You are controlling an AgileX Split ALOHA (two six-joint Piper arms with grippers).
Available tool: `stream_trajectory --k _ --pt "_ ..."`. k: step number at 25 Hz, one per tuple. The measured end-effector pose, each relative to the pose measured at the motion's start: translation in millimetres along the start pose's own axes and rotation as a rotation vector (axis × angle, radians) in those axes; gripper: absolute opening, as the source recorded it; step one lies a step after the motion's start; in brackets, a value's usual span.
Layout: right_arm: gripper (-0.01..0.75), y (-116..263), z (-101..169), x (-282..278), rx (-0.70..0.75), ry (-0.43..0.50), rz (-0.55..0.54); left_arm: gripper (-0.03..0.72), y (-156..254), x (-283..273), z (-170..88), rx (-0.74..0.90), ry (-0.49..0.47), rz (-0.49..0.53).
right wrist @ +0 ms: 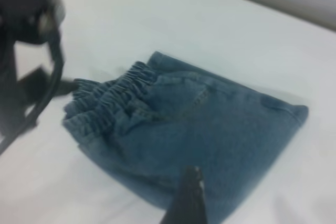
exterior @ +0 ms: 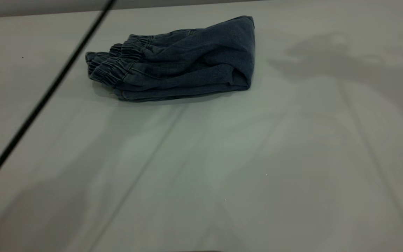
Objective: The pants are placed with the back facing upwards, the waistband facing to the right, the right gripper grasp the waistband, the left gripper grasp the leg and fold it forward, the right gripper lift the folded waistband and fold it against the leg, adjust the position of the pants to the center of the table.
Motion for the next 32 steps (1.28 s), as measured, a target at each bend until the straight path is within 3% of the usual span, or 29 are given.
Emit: stream_trajectory --k 8,18,22,25,32 --pt "0.586 2 59 -107 -0.025 0.039 0.041 0.517 -19 -102 17 -0.078 0.045 -0.196" --pt "0.586 15 108 -212 -0.003 0.164 -0.092 0.517 0 -300 38 -0.165 0.177 -0.580" --pt "0.586 40 130 -239 0.001 0.171 -0.132 0.517 38 -376 54 -0.161 0.164 -0.730" --pt "0.586 66 142 -250 0.002 0.171 -0.134 0.517 84 -407 58 -0.132 0.146 -0.779" --pt "0.586 134 160 -257 0.011 0.168 -0.115 0.517 215 -408 48 -0.123 0.142 -0.784"
Point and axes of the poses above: a point on each arm's last joint axis where the gripper is mounted, x pointing out along that axis toward the gripper, z along the wrist's bending axis when the last joint is at zero, y = z × x, the point moved 10 cm from there along x, pointing out along that axis toward the gripper, and after that the axes turned 4 degrees about -x, right-handed, at the moved point
